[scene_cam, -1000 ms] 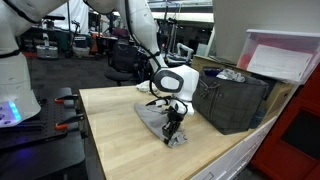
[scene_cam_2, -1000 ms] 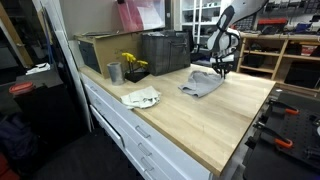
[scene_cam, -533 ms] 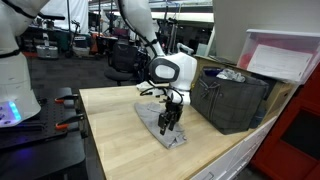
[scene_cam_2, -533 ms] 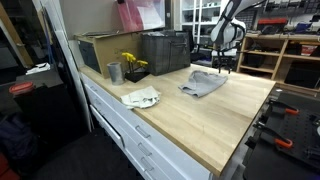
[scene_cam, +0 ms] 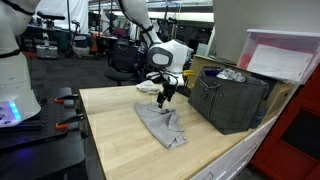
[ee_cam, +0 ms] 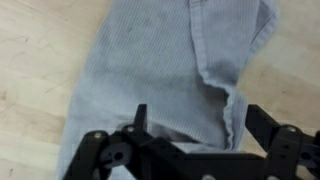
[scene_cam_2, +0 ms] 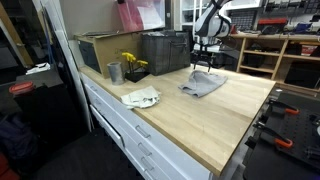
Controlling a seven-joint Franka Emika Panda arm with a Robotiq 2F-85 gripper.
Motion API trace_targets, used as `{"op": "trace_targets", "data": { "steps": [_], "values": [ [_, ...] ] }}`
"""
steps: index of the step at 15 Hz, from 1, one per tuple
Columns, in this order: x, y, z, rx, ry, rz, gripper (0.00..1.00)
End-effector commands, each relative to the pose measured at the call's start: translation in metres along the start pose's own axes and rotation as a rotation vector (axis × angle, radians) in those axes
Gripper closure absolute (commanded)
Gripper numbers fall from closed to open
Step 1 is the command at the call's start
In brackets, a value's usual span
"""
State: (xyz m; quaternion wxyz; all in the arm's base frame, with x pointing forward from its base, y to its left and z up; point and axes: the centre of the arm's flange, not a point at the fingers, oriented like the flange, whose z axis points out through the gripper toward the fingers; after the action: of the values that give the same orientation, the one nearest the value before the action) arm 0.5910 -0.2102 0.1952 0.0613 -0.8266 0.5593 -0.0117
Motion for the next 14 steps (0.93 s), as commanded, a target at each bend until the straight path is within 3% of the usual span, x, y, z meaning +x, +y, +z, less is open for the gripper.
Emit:
{"op": "trace_targets", "data": {
  "steps": [1, 5, 10, 13, 14],
  "values": [
    [-0.038, -0.023, 0.023, 0.052, -0.057, -0.091, 0.00],
    [-0.061, -0.037, 0.047, 0.065, -0.111, -0.165, 0.00],
    [-0.059, -0.022, 0.066, 0.058, -0.151, -0.187, 0.00],
    [-0.058, -0.021, 0.077, 0.102, -0.189, -0.203, 0.00],
    [-0.059, -0.020, 0.080, 0.114, -0.199, -0.212, 0.25]
  ]
}}
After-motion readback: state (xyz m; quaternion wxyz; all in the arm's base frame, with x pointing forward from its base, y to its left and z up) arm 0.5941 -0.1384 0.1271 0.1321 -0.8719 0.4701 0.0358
